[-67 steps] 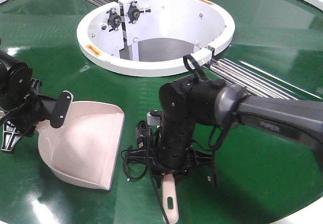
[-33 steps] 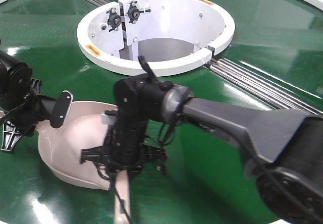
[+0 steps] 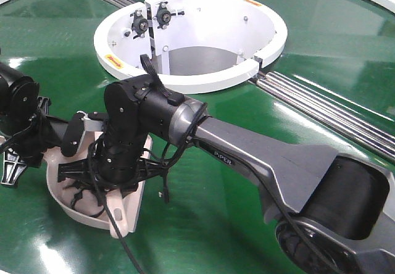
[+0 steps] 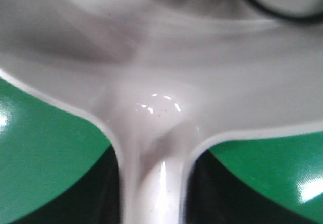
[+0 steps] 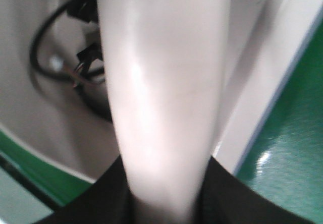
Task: Clean and inspect green conveyor with broom and dustpan
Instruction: 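Sweep the black cable with the brush into the dustpan held by the left gripper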
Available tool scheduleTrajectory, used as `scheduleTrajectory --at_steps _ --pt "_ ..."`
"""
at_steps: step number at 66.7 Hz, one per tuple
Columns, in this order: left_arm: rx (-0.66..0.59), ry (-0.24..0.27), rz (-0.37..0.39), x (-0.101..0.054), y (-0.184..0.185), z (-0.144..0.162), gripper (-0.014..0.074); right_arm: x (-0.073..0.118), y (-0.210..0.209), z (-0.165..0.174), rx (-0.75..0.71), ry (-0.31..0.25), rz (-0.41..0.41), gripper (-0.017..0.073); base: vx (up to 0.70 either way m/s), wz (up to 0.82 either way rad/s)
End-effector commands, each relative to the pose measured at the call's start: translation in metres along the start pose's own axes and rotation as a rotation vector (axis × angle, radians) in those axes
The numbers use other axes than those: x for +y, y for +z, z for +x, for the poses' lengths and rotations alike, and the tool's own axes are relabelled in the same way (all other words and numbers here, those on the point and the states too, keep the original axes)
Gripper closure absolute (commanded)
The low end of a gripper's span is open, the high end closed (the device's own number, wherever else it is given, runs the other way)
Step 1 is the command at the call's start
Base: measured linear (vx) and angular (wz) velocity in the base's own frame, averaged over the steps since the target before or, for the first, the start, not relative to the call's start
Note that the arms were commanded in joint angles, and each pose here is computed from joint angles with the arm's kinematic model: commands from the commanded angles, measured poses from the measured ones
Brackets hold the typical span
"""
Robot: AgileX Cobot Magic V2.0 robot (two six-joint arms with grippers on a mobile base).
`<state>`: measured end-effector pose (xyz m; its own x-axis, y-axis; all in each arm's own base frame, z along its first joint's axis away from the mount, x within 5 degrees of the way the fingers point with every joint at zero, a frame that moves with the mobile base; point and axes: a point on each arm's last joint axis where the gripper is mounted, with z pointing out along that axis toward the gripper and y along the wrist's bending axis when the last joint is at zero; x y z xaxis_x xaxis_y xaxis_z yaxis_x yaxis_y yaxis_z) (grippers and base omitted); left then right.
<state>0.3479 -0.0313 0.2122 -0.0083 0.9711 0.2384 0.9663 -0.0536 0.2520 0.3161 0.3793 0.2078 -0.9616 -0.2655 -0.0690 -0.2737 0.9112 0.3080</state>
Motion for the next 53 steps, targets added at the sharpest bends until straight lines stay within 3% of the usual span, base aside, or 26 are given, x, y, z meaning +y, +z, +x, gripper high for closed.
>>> scheduleTrajectory --at_steps 1,31,39,53 --pt "-0.010 -0.021 -0.085 0.007 -0.022 0.003 0.0601 0.005 -0.059 0.003 -0.096 -0.031 0.001 0.0556 0.00 0.00" --pt "-0.009 -0.021 -0.083 0.007 -0.022 0.003 0.0600 -0.013 -0.138 0.006 -0.351 -0.124 0.170 0.0556 0.00 0.00" --pt "-0.009 -0.021 -0.083 0.007 -0.022 0.003 0.0600 -0.032 -0.157 0.008 -0.361 -0.121 0.177 0.0556 0.00 0.00" --pt "-0.009 -0.021 -0.083 0.007 -0.022 0.003 0.0600 -0.084 -0.175 0.019 -0.317 -0.119 0.246 0.0556 0.00 0.00"
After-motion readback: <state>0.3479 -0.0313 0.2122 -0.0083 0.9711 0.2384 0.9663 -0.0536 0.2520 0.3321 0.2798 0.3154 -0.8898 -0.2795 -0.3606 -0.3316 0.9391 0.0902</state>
